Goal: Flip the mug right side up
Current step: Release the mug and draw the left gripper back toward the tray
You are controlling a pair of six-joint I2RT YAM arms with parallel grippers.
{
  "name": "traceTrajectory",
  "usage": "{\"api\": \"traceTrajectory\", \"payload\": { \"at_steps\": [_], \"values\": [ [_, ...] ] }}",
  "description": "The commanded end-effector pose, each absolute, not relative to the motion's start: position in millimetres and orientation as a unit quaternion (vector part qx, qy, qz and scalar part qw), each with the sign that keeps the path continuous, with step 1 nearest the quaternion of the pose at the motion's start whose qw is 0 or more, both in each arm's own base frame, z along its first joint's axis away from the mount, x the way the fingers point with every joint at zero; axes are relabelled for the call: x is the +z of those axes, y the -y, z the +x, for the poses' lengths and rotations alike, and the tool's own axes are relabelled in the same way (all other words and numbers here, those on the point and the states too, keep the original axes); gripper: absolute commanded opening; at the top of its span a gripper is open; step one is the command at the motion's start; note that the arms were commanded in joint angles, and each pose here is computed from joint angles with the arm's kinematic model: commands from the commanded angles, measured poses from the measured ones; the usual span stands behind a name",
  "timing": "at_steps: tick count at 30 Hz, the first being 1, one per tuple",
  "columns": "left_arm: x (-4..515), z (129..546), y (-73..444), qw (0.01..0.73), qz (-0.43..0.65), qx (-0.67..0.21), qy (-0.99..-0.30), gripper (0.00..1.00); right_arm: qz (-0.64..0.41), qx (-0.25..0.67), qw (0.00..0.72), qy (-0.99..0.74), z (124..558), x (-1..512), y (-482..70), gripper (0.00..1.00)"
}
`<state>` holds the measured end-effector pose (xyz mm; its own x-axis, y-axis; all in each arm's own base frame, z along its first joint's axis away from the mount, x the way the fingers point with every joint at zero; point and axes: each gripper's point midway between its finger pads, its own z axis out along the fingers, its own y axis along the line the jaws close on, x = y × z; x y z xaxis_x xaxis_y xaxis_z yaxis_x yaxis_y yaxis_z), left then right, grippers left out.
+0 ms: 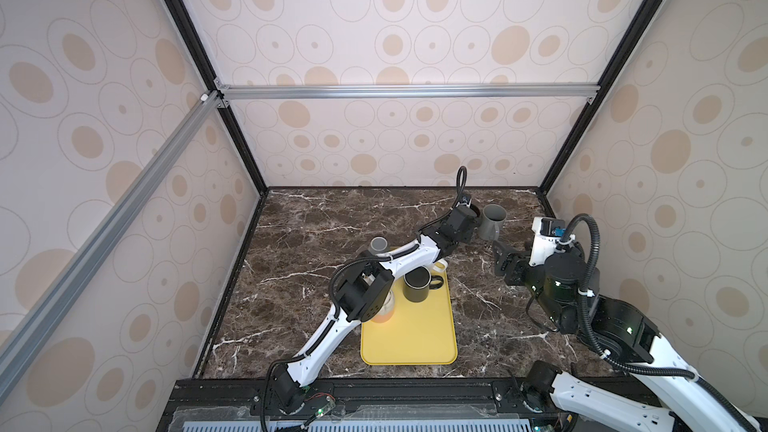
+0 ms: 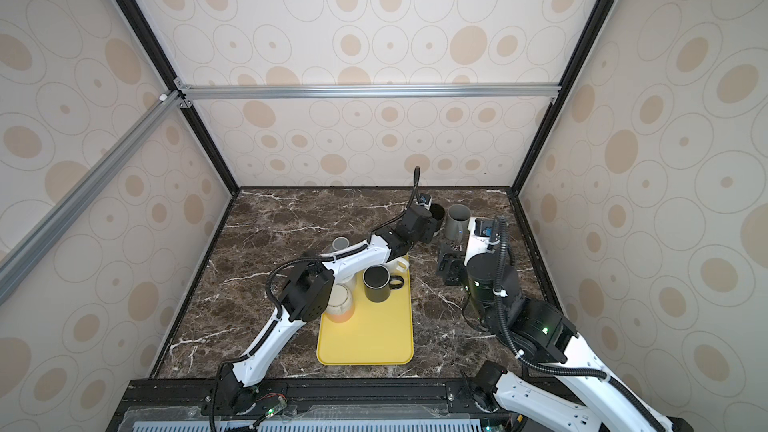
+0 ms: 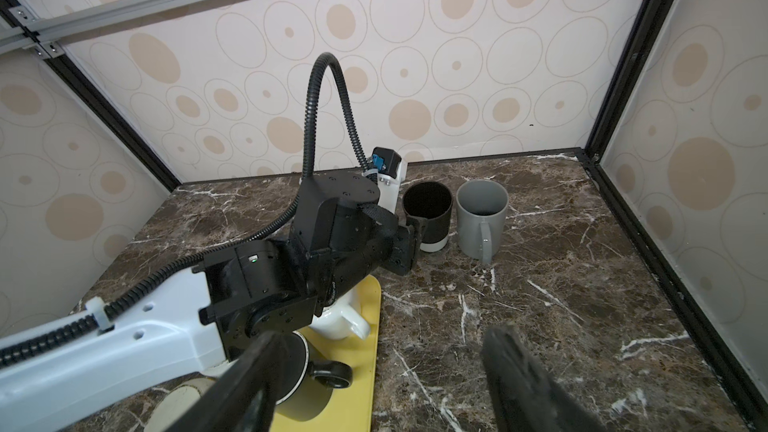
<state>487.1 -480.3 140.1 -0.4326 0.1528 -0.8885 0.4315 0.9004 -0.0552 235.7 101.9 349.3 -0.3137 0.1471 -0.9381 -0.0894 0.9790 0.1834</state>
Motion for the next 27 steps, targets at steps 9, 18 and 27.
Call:
{"api": "traceTrajectory", "payload": {
  "at_steps": [9, 18, 27],
  "values": [
    [286, 443, 442, 0.582, 0.188, -0.164, -0.774, 0.62, -0.045, 0.117, 0.569, -0.813, 230, 352, -118, 0.76],
    [309, 352, 338, 0.581, 0.205, -0.189, -0.765, 0.69, -0.179, 0.224, 0.456, -0.843, 212, 303, -191, 0.74],
    [278, 280, 221, 0.509, 0.166, -0.151, -0.831, 0.66, -0.199, 0.264, 0.423, -0.844, 216, 290, -222, 0.73]
  ]
}}
